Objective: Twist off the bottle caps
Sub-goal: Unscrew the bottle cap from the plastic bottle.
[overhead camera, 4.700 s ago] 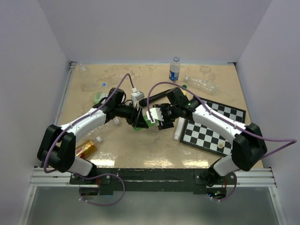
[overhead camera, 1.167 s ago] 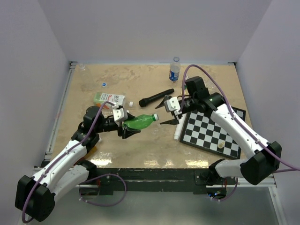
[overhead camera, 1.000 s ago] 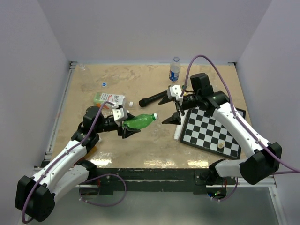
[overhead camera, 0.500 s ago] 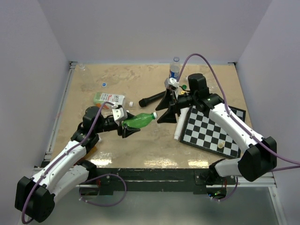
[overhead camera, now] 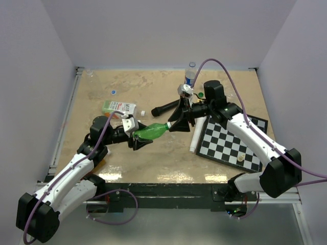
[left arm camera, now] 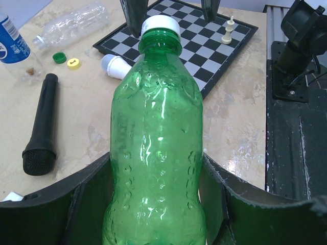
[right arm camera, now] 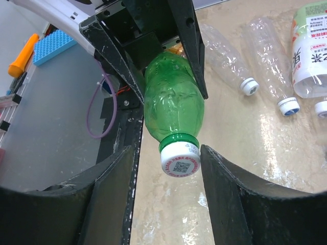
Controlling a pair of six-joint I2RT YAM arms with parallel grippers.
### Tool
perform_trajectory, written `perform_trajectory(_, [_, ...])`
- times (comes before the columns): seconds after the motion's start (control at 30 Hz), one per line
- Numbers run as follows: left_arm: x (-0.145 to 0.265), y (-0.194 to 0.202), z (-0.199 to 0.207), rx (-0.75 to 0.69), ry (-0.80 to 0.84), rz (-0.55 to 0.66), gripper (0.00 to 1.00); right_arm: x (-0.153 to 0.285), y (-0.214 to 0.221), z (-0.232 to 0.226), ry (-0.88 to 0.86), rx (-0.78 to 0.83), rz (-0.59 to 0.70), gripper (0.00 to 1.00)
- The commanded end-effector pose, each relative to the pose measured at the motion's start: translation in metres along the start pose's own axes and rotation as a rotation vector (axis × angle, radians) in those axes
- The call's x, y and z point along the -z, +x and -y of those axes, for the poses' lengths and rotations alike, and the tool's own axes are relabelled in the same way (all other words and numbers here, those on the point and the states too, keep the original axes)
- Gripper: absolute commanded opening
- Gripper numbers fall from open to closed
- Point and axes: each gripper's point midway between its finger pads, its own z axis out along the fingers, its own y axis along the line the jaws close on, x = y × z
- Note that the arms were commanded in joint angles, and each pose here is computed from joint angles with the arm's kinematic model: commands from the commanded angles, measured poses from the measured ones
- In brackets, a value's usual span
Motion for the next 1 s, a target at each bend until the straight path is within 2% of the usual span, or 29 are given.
perform_trajectory(0.0, [0.001, -0.014, -0.002, -0.048, -0.01, 0.043, 0.0, -0.003, 0.001, 0.001, 0.015, -0.009, 0.003, 0.6])
perform_trajectory(0.2, [0.001, -0.014, -0.001, -0.047, -0.009, 0.045, 0.0, -0.004, 0.004, 0.009, 0.041, -0.024, 0.0, 0.61])
perform_trajectory(0.3, [0.001, -0.015, -0.001, -0.048, -0.009, 0.047, 0.0, -0.004, 0.003, 0.007, 0.034, -0.022, 0.002, 0.59])
perform_trajectory(0.37, [0.001, -0.014, -0.001, -0.045, -0.009, 0.045, 0.0, -0.004, 0.002, 0.006, 0.03, -0.017, 0.004, 0.51])
perform_trajectory(0.5, [0.001, -0.014, -0.001, -0.047, -0.009, 0.046, 0.0, -0.004, 0.0, 0.004, 0.024, -0.006, 0.009, 0.24])
perform_trajectory(0.6, [0.001, -0.014, -0.001, -0.046, -0.01, 0.046, 0.0, -0.003, 0.0, 0.001, 0.013, 0.014, 0.01, 0.11])
perform_trajectory(0.77, [0.001, -0.013, 0.0, -0.043, 0.001, 0.045, 0.0, -0.001, 0.0, 0.003, 0.009, 0.135, -0.019, 0.0])
perform_trajectory(0.97, [0.0, -0.012, 0.002, -0.038, 0.015, 0.042, 0.0, -0.004, 0.019, 0.006, -0.077, 0.489, -0.196, 0.0])
